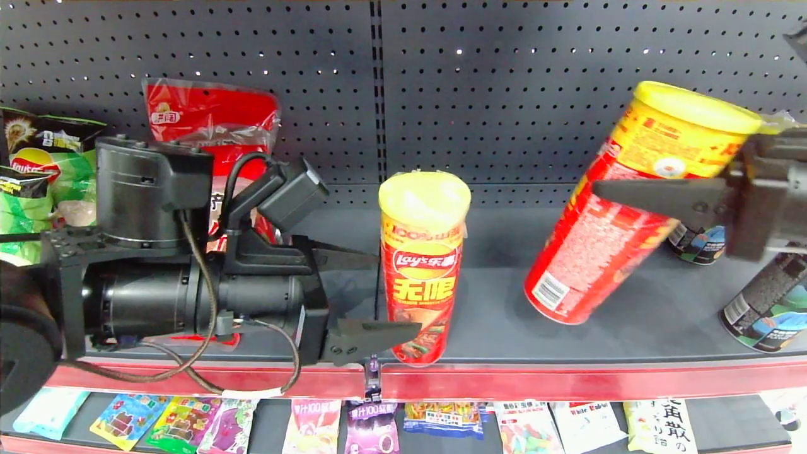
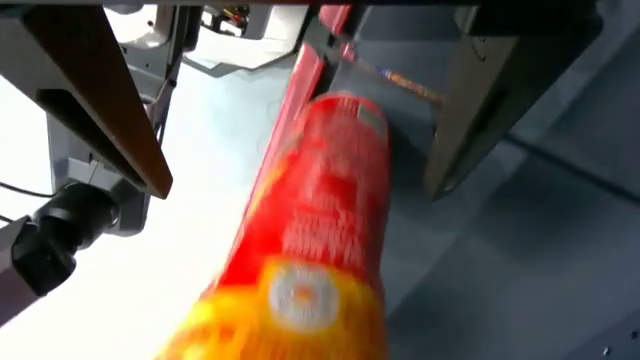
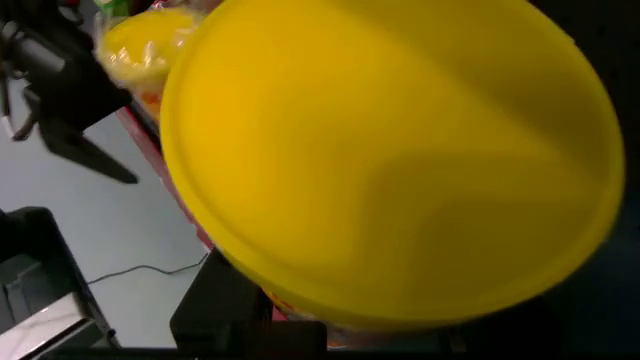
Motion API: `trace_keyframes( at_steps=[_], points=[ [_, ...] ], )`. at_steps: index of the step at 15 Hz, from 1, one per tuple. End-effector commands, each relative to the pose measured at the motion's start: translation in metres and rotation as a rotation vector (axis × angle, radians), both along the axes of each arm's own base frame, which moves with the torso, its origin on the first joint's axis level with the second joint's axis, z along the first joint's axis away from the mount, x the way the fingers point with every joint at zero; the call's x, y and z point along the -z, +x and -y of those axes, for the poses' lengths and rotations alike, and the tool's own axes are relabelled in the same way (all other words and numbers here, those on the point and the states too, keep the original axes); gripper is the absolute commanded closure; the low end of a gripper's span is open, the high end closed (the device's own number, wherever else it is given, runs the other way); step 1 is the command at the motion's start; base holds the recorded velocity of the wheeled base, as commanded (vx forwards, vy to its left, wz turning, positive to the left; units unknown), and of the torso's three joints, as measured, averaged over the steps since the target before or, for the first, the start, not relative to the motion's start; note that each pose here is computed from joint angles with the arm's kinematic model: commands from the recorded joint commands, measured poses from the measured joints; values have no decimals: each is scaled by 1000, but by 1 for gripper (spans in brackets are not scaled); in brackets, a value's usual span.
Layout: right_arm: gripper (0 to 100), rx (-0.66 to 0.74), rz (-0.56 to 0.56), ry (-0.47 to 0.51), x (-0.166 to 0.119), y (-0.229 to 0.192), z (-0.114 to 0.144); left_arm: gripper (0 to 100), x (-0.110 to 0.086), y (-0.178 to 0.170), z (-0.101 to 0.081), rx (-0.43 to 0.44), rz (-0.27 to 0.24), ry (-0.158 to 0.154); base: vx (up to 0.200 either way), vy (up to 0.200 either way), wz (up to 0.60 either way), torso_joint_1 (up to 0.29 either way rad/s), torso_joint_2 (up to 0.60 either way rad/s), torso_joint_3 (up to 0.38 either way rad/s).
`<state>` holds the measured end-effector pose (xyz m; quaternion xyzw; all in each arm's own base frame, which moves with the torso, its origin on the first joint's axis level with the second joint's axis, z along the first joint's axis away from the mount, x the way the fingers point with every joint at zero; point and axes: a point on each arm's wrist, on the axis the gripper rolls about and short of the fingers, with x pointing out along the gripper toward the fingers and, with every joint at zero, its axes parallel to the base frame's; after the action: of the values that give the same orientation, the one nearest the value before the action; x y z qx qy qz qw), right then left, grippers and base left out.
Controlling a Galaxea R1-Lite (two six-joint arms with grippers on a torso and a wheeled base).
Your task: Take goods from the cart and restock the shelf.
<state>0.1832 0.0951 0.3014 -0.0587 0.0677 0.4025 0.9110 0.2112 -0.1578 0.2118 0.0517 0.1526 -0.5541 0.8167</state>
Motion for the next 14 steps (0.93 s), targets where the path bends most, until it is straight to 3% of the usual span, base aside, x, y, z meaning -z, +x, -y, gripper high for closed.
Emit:
trace_keyframes(
  at_steps=[1,7,14],
  points=[
    [100,-6,-46,-31,7,51,-25,0,-1,-10,-17,-32,7,-5,0,0,0,0,0,0],
    [100,-48,-45,-85,23,115,-65,0,13,-34,-65,-171,-14,4,0,0,0,0,0,0],
    [100,-88,-12,-74,30,163,-108,0,11,-36,-89,-280,1,-6,0,0,0,0,0,0]
  ],
)
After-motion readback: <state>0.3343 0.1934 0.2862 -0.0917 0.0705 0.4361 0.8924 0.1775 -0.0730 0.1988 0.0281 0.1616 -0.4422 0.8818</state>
